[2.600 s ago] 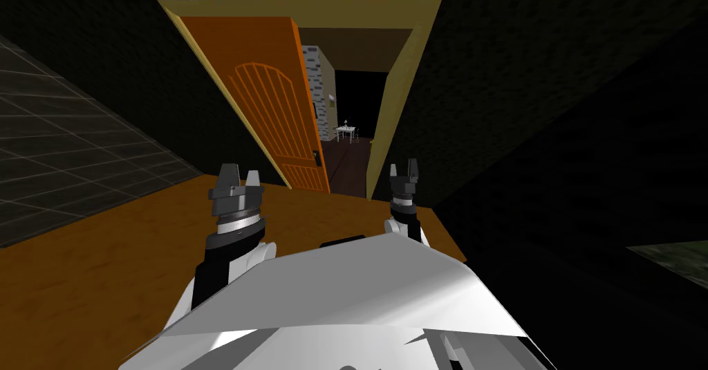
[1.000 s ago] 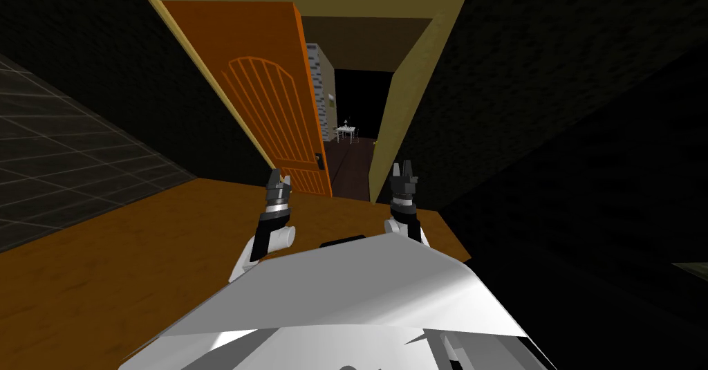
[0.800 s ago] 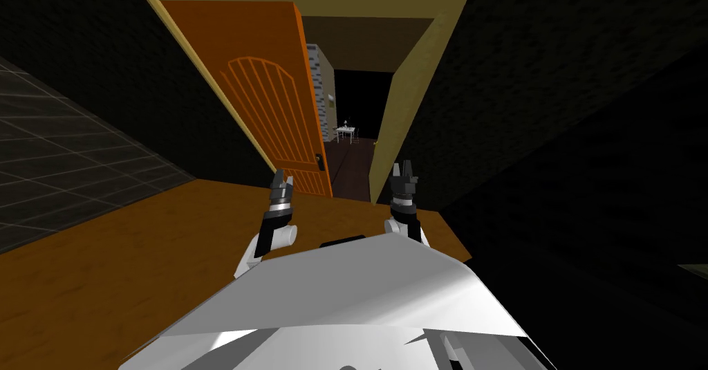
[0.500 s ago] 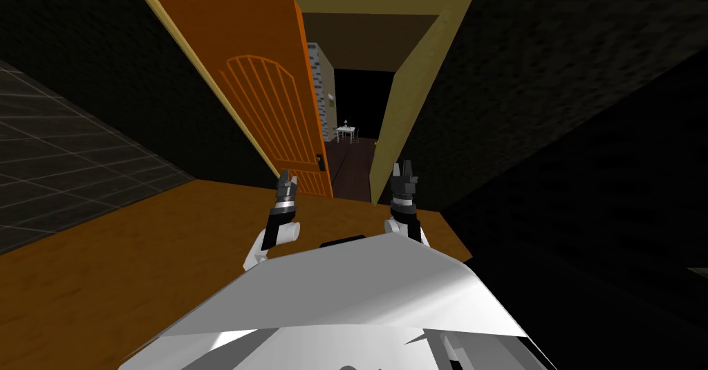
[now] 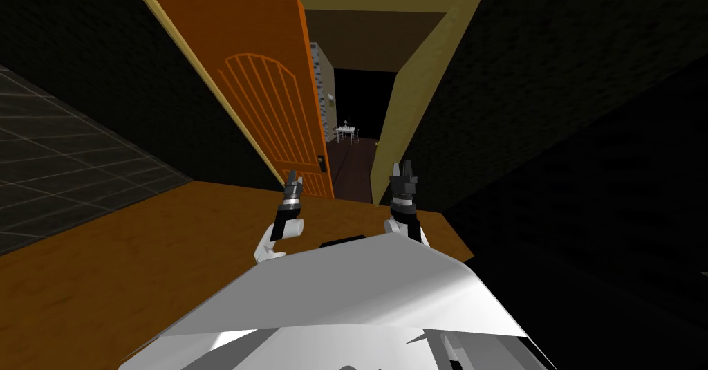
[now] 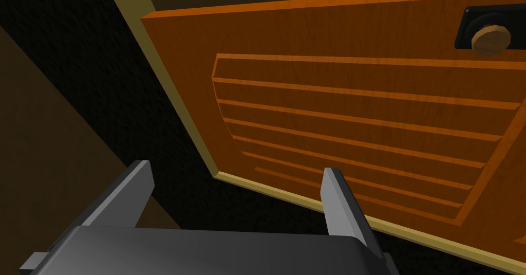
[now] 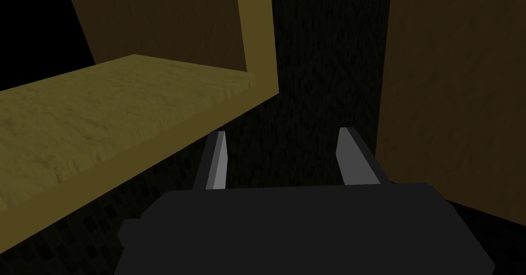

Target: Push the door open

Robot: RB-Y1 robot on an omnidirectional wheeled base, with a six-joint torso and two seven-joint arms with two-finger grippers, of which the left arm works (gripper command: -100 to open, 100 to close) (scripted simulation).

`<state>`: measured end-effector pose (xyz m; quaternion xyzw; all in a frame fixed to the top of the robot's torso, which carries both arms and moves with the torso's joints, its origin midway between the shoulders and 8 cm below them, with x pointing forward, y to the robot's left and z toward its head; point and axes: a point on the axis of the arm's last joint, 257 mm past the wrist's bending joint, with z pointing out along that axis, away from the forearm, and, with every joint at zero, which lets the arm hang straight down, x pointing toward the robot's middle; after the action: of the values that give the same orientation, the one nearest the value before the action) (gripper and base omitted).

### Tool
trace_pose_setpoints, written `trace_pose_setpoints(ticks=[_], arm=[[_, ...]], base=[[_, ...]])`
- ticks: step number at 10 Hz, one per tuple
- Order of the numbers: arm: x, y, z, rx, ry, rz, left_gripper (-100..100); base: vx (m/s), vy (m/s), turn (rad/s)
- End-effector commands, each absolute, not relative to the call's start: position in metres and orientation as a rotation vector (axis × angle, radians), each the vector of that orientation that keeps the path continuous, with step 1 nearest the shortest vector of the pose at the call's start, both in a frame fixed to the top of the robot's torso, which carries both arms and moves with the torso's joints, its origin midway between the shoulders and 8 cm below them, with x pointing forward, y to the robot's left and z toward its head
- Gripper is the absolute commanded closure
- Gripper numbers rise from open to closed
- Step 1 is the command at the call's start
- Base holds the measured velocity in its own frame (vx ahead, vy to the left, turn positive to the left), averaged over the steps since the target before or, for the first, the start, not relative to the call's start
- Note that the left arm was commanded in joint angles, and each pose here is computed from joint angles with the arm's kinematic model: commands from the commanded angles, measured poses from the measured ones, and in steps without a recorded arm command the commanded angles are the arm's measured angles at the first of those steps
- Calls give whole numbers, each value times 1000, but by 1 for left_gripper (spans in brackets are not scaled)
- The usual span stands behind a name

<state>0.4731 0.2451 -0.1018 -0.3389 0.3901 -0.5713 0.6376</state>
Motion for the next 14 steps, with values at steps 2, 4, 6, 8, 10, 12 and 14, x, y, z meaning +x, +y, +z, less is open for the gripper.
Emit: trace_pose_setpoints(ticks=[2,4,6,8,10,12,14], arm=[[487,239,-121,-801,923,-1316,-100],[496,234,-133,-821,947,-1323,-100],[512,223,-142,-835,970,-1347,-100],[522,218,-163,-867,1007,-1345,-100],[529,212,-172,-882,1028,-1351,-100],[537,206,-182,-896,1049,-1357,-100],[544,201,-191,-910,1070,-1363,-100]], base=[[45,53,-7],[76,60,-17],[61,65,-9],[56,63,-13],[69,65,-14],[56,50,-8],[43,38,-9]])
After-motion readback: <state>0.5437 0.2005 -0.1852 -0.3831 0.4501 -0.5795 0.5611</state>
